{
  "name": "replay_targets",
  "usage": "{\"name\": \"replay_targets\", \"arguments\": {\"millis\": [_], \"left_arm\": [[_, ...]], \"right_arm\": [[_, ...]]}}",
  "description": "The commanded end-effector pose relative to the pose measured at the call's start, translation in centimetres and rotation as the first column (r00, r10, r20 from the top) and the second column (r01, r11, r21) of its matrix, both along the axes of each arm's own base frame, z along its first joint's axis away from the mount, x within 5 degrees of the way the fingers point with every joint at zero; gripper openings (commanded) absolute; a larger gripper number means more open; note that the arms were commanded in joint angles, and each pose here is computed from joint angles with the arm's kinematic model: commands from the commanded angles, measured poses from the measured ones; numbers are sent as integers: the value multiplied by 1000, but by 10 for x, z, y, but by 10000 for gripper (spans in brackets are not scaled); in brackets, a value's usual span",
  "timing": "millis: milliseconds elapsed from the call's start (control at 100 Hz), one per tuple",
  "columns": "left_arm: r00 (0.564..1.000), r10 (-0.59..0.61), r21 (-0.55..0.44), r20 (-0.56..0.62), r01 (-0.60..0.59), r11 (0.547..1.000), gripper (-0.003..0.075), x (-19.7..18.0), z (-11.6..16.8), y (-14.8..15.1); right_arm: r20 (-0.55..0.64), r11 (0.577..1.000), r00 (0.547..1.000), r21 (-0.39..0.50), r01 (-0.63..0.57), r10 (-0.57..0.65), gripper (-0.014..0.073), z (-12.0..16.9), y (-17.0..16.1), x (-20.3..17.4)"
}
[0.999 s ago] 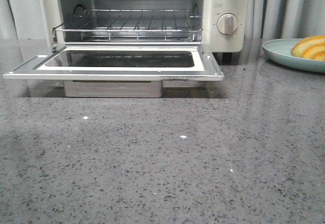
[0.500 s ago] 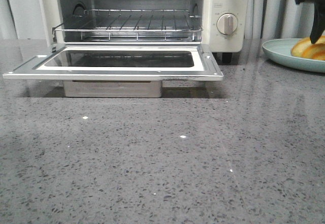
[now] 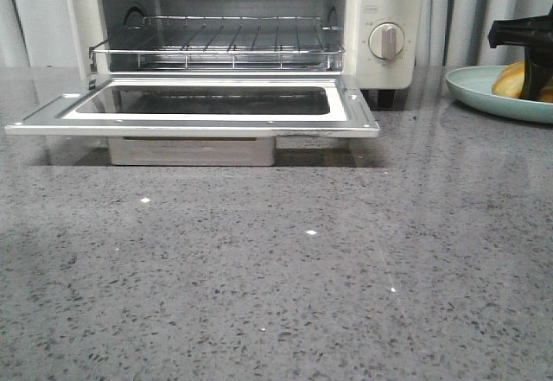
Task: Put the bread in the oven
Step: 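Grasp the striped croissant on the blue plate with the right gripper, then carry the croissant with the right gripper into the open oven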
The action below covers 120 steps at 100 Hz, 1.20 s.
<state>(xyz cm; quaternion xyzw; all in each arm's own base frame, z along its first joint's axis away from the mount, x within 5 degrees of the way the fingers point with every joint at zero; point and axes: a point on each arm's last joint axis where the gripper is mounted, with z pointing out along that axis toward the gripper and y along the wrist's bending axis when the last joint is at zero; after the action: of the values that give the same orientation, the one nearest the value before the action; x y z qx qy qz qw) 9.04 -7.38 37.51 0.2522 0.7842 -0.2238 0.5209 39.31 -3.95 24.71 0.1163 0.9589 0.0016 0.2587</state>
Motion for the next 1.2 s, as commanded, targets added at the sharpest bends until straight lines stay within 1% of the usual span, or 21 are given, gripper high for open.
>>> {"name": "replay_targets", "arguments": {"millis": [0, 20, 70, 80, 150, 210, 260, 360, 470, 550, 620, 740, 770, 890, 939, 1009, 1099, 1189], "left_arm": [[998, 10, -73, 68, -5, 997, -22, 0, 15, 0], [998, 10, -73, 68, -5, 997, -22, 0, 15, 0], [997, 12, -66, 73, -7, 998, -22, 0, 15, 0], [997, 12, -64, 74, -8, 998, -22, 0, 14, 0], [997, 15, -55, 80, -10, 998, -21, 1, 14, 1], [997, 16, -50, 82, -11, 999, -22, 1, 14, 1], [997, 15, -48, 79, -11, 999, -21, 1, 14, 1], [997, 12, -41, 70, -9, 999, -22, 0, 13, 1], [998, 11, -36, 64, -8, 999, -21, 0, 12, 1], [997, 13, -38, 70, -10, 999, -21, 1, 13, 1], [997, 15, -42, 79, -12, 999, -21, 1, 13, 1], [994, 23, -58, 107, -17, 998, -21, 2, 16, 1], [993, 27, -65, 118, -19, 998, -21, 2, 17, 1], [987, 38, -77, 153, -26, 997, -21, 4, 20, 2], [986, 40, -78, 162, -28, 997, -21, 4, 21, 2], [985, 42, -77, 169, -29, 997, -21, 4, 22, 2], [985, 42, -77, 169, -29, 997, -21, 4, 22, 2], [986, 41, -74, 165, -29, 997, -21, 4, 21, 2]], "right_arm": [[3, 1000, 1000, -19, 3, -3, 109, 6, -4, 0], [-4, 1000, 1000, -18, 3, -3, 75, 5, -4, 0], [-11, 1000, 1000, -17, 3, -3, -64, 4, -4, -1], [-11, 1000, 1000, -17, 3, -3, -79, 4, -4, -1], [0, 1000, 1000, -20, 2, -2, -66, 8, -4, -1], [29, 999, 1000, -32, 0, 1, -66, 17, -4, -2], [71, 999, 997, -39, 3, -1, -66, 32, -5, -4], [194, 999, 981, -52, 10, 0, -66, 75, -5, -12], [347, 996, 938, -84, 4, 26, -66, 132, -1, -32], [450, 995, 891, -102, -12, 57, -66, 173, 8, -52], [508, 990, 854, -135, -49, 111, -66, 201, 20, -70], [553, 978, 809, -163, -130, 200, -66, 230, 45, -96], [553, 970, 798, -182, -163, 238, -66, 234, 52, -102], [563, 934, 746, -202, -293, 356, -66, 242, 89, -118], [549, 901, 716, -223, -372, 432, -66, 242, 108, -123], [536, 861, 680, -221, -458, 500, -66, 240, 134, -131], [525, 806, 629, -219, -550, 573, -66, 237, 163, -139], [511, 741, 571, -221, -635, 642, -66, 232, 193, -147]]}}
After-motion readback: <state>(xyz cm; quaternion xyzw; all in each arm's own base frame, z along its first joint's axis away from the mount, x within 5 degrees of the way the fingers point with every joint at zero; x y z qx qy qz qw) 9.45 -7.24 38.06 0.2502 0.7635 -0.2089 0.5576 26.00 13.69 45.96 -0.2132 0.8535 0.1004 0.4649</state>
